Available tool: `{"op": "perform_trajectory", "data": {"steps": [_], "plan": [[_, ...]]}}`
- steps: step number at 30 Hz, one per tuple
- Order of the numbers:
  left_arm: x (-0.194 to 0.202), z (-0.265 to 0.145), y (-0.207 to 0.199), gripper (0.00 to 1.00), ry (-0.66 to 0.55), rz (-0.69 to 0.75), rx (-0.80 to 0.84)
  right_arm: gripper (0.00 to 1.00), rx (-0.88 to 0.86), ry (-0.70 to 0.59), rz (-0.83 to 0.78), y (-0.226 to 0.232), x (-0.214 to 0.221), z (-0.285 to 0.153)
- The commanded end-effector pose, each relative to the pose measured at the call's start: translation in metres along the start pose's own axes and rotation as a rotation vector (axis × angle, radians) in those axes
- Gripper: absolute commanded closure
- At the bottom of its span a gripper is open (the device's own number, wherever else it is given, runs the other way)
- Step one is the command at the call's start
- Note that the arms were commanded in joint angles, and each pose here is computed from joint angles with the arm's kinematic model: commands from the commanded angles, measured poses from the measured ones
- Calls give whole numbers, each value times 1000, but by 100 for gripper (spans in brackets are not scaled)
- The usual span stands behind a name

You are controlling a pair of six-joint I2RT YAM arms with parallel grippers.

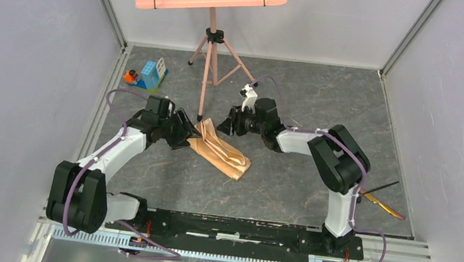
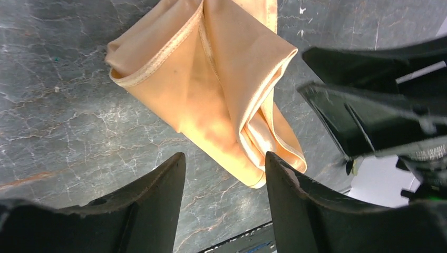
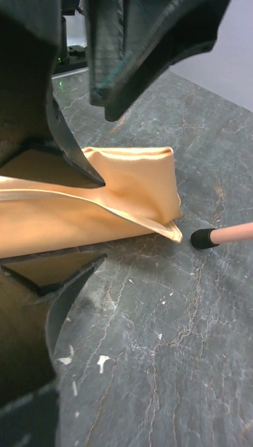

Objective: Fold the napkin into a case and place the utensils inside
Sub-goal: Fold the 2/3-rectangle-folded napkin at the center of the board, then pick up the top corner of the smaller rectangle folded napkin from the center of the board.

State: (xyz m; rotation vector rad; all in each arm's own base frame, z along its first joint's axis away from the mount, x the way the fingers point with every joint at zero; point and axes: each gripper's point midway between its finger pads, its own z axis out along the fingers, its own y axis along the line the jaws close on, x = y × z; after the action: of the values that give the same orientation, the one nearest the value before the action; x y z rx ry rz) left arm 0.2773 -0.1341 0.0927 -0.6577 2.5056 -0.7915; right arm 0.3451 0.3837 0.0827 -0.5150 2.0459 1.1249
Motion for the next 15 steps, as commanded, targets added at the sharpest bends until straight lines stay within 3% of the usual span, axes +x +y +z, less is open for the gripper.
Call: {"op": "perform_trajectory", "data": {"steps": [1,6,15], "plan": [[-15,0,-19,38,-60,-23,32,48,-136,-32,41,24,-25,25],[-15,0,-1,44,-101,-36,-32,48,-119,-24,45,10,-23,46],[-9,5,21,46,-87,-6,-109,62,-106,-3,48,-2,-18,64]]}}
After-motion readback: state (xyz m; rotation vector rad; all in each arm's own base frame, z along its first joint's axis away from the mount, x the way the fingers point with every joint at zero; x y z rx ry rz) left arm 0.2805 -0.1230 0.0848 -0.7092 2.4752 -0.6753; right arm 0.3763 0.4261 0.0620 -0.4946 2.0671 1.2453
